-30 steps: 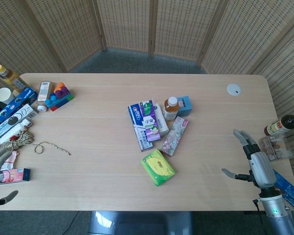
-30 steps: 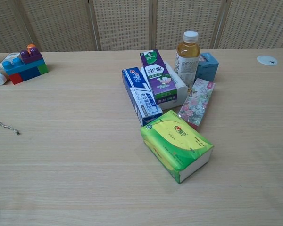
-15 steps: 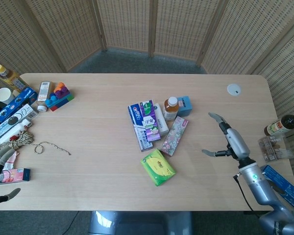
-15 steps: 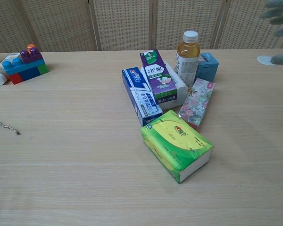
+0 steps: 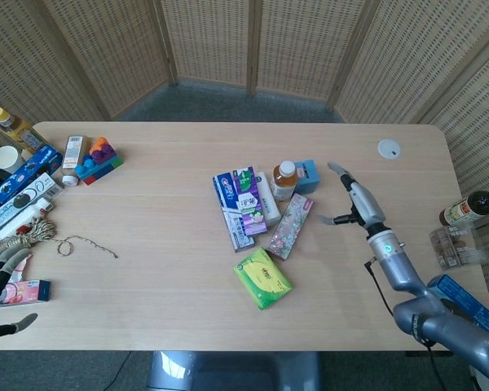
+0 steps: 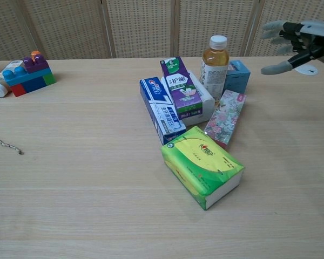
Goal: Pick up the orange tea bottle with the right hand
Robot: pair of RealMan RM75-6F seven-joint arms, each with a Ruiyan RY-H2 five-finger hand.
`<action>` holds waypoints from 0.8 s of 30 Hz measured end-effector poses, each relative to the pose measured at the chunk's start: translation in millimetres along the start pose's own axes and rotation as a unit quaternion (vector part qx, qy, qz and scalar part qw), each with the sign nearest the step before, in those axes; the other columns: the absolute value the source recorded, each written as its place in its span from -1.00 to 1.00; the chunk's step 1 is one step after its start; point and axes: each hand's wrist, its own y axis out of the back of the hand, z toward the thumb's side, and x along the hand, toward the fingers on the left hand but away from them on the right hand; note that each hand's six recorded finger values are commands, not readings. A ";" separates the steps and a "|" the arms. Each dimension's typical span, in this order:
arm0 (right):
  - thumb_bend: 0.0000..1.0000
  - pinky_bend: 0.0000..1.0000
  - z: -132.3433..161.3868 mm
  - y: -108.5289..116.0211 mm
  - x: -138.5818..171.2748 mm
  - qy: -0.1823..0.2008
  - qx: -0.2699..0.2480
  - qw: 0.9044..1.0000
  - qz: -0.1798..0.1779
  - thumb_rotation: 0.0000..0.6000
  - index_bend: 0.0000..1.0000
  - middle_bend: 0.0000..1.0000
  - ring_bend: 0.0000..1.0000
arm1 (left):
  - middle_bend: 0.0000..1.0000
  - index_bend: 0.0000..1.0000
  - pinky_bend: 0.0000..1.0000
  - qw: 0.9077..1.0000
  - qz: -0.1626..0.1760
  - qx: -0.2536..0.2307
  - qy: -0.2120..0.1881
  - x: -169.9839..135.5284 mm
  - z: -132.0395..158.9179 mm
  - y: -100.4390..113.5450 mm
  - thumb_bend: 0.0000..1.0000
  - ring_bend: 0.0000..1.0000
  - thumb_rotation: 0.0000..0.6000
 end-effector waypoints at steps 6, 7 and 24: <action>-0.94 -1.00 6.5 -14.7 -36.7 -0.019 -0.016 1.000 -0.002 1.00 -1.00 -1.00 -1.00 | -1.00 -0.80 -1.00 1.000 -0.001 -0.001 0.009 5.0 -3.3 -0.9 -0.76 -1.00 1.00; -0.94 -1.00 8.4 -17.5 -40.7 -0.021 -0.017 1.000 -0.002 1.00 -1.00 -1.00 -1.00 | -1.00 -0.80 -1.00 1.000 -0.001 -0.001 0.010 5.4 -3.7 -1.0 -0.76 -1.00 1.00; -0.95 -1.00 21.9 -53.2 -77.7 -0.054 -0.036 0.998 -0.012 1.00 -1.00 -1.00 -1.00 | -1.00 -0.80 -1.00 1.000 0.003 0.001 0.026 8.6 -10.6 -1.0 -0.76 -1.00 1.00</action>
